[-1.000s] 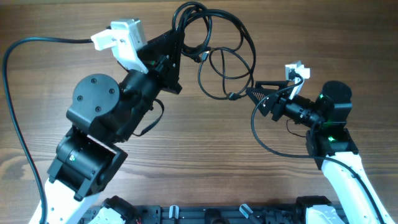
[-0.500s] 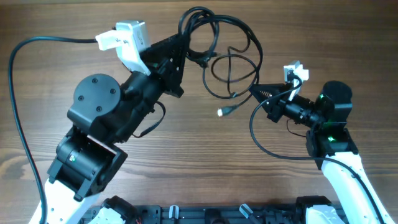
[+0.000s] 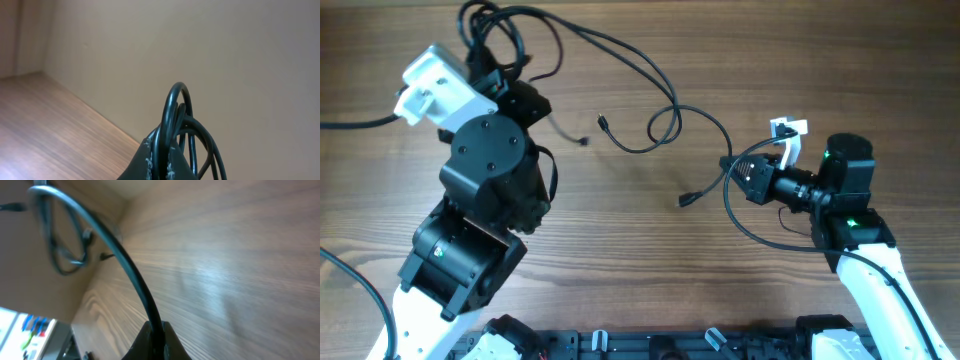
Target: Untangle cables
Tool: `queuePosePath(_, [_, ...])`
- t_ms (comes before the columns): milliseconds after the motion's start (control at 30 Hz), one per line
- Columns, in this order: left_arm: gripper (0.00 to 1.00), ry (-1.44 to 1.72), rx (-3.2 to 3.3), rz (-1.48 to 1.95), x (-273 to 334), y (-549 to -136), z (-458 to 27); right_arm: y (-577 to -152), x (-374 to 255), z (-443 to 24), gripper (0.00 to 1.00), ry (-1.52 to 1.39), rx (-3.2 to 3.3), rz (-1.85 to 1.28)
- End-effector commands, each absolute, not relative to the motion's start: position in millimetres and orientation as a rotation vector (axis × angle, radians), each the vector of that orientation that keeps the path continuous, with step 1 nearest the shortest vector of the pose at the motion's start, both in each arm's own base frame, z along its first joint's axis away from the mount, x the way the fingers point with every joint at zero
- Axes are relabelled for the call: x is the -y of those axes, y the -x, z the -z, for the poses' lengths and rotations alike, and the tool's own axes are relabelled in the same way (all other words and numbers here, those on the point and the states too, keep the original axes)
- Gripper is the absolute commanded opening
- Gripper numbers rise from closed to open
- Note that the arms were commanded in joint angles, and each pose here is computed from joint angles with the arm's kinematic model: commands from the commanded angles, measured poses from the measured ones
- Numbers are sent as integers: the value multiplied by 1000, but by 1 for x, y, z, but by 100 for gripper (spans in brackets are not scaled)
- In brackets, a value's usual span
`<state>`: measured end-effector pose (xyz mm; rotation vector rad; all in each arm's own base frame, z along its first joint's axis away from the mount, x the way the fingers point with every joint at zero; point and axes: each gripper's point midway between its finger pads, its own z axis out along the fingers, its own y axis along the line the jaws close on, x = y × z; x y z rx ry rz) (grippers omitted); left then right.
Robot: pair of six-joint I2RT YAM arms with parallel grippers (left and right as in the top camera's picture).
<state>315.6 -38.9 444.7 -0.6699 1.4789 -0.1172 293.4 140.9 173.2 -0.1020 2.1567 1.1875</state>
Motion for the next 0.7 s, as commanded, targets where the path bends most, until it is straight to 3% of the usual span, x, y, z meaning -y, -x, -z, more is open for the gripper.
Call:
queuePosePath(0, [4,786,-1386,42,14,-301,-457,-302,-120,-147,4,-52,-2259,-1014])
queuePosePath(267, [4,796,-1374,58,14,-301,-458,-290,-88,-105,4,-258,-2445,-774])
queuePosePath(467, [4,691,-1453,188,40,-312,-453,-297,-91,-113,5,-388,-2401,-854])
queuePosePath(600, [4,660,-1524,301,59,-317,-441,-309,-111,-144,38,-443,-2281,-1090])
queuePosePath(667, [4,627,-1564,319,66,-318,-435,-312,-121,-161,50,-368,-2224,-1180])
